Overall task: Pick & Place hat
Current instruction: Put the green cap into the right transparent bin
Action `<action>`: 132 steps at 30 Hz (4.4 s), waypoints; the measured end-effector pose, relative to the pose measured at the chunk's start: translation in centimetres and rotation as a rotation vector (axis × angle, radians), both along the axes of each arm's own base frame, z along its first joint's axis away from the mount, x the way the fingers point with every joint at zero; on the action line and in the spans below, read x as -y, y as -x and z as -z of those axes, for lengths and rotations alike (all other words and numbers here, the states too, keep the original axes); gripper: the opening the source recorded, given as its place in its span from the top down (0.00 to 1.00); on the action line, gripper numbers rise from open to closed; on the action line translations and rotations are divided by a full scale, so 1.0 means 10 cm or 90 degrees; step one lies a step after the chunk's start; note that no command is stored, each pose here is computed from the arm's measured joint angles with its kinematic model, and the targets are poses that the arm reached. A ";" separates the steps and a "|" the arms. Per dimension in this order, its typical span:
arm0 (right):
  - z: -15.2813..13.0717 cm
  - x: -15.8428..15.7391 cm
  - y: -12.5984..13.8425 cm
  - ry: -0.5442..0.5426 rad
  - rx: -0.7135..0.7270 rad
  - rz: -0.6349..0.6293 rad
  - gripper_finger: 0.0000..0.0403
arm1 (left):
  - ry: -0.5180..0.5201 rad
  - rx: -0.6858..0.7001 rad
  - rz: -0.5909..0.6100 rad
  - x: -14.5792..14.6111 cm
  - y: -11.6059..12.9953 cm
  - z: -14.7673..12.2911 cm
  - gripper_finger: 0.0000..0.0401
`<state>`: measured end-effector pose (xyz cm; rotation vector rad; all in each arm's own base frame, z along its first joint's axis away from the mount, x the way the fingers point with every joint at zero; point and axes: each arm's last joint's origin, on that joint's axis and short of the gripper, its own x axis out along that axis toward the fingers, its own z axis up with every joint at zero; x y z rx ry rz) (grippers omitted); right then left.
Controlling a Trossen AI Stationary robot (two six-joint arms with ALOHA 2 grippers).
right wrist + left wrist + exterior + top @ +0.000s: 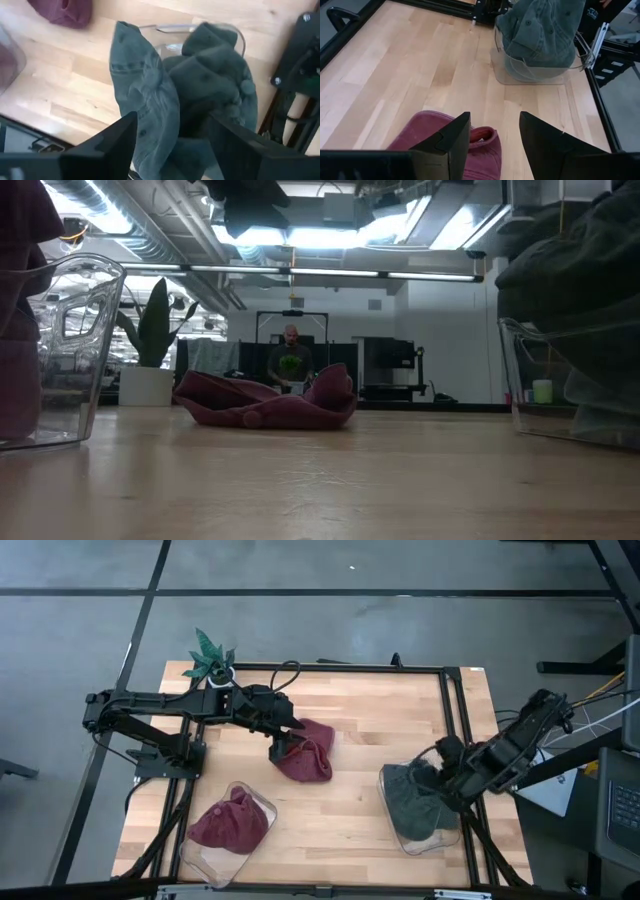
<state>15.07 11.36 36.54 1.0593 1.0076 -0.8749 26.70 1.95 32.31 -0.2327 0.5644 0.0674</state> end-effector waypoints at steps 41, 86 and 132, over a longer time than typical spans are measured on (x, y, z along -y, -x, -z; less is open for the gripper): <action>0.14 0.86 -0.52 -0.161 -0.109 -0.336 0.43 | 0.066 0.000 -0.042 0.00 0.00 0.00 0.59; -0.10 0.56 -0.16 -0.190 -0.033 -0.173 0.92 | 0.061 0.000 -0.038 0.00 0.00 0.00 0.59; -0.22 0.11 -0.11 -0.165 0.036 0.025 0.92 | 0.000 -0.005 0.000 0.00 0.00 0.01 0.59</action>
